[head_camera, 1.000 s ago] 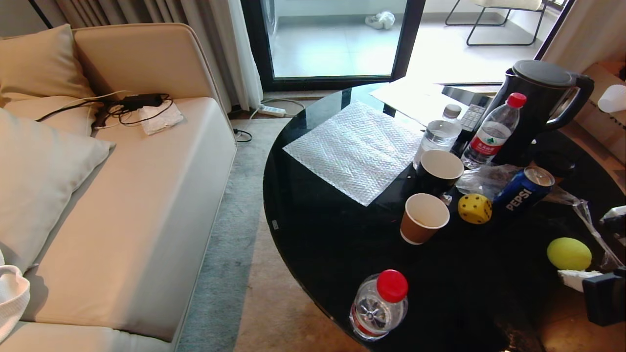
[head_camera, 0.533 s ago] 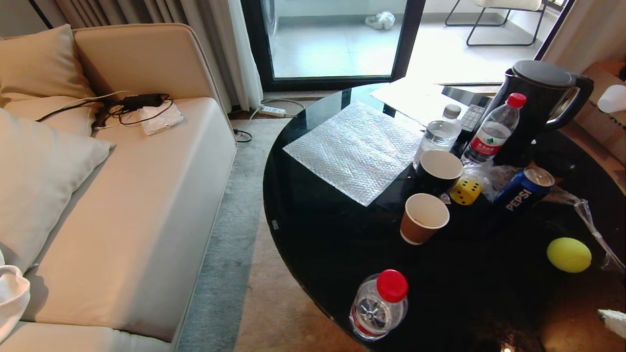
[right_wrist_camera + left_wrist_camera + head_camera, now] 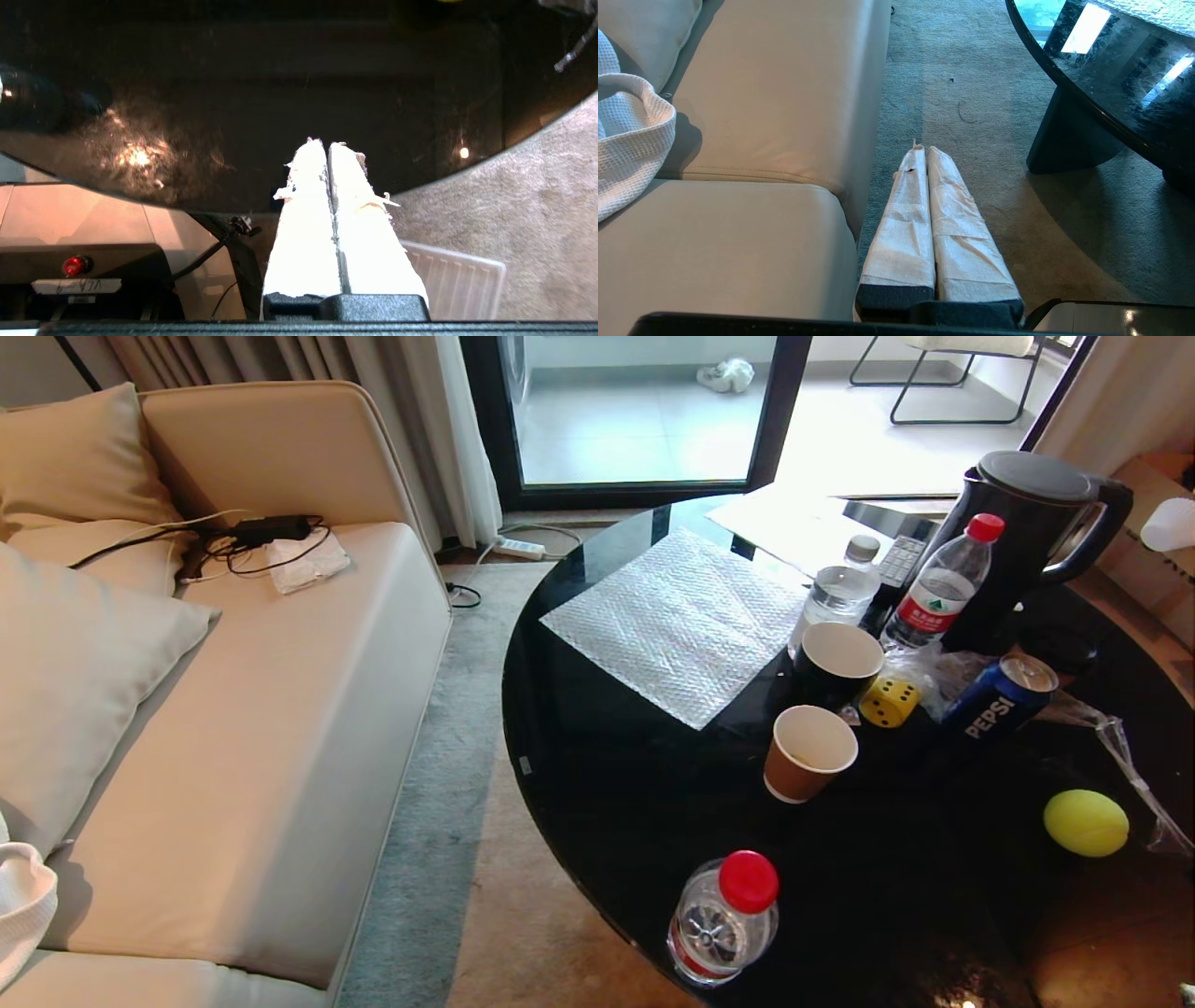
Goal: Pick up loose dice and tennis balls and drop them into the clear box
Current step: Pick up toys out of the box
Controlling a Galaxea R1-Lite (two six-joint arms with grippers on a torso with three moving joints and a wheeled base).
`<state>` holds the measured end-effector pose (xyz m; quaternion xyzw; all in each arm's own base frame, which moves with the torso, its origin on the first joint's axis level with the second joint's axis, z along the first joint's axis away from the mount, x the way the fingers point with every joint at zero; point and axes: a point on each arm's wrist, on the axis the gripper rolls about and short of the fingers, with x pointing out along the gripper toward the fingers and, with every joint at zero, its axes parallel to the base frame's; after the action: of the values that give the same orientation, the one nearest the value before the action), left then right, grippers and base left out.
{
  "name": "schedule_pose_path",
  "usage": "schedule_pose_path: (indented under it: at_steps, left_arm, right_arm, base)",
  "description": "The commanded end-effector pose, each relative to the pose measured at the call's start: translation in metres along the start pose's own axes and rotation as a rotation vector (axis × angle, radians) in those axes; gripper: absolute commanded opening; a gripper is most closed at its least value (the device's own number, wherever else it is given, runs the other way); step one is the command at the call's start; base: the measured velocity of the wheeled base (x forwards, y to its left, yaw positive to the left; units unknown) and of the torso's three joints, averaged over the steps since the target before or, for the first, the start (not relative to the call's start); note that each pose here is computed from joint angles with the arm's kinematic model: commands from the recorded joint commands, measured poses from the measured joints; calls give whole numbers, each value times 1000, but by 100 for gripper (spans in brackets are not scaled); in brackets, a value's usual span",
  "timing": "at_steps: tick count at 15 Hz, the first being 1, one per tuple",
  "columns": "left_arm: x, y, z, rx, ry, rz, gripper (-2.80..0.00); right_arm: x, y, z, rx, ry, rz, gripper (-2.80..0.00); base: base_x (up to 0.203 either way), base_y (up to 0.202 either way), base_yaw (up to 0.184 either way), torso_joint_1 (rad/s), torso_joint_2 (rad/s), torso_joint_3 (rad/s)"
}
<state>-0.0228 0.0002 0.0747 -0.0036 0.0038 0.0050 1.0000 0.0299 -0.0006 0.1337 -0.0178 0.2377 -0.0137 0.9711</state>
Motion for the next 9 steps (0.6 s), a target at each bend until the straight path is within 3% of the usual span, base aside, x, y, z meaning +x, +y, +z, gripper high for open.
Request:
schedule_pose_path:
  at_steps: [1,5,7,9]
  left_arm:
    - [0,0,0,0,2,1,-280]
    - [0,0,0,0,2,1,-280]
    - [0,0,0,0,0,1,-280]
    - [0,0,0,0,0,1,-280]
  right_arm:
    - [-7,0,-18,3,-50,1,-280]
    - [-7,0,-18,3,-51,1,-280]
    - [-6,0,4,1,-68,2,-280]
    - [13,0,33,-5,9,3,-280]
  base:
    - [0,0,0,0,0,0]
    - [0,0,0,0,0,0]
    - [0,0,0,0,0,0]
    - [0,0,0,0,0,0]
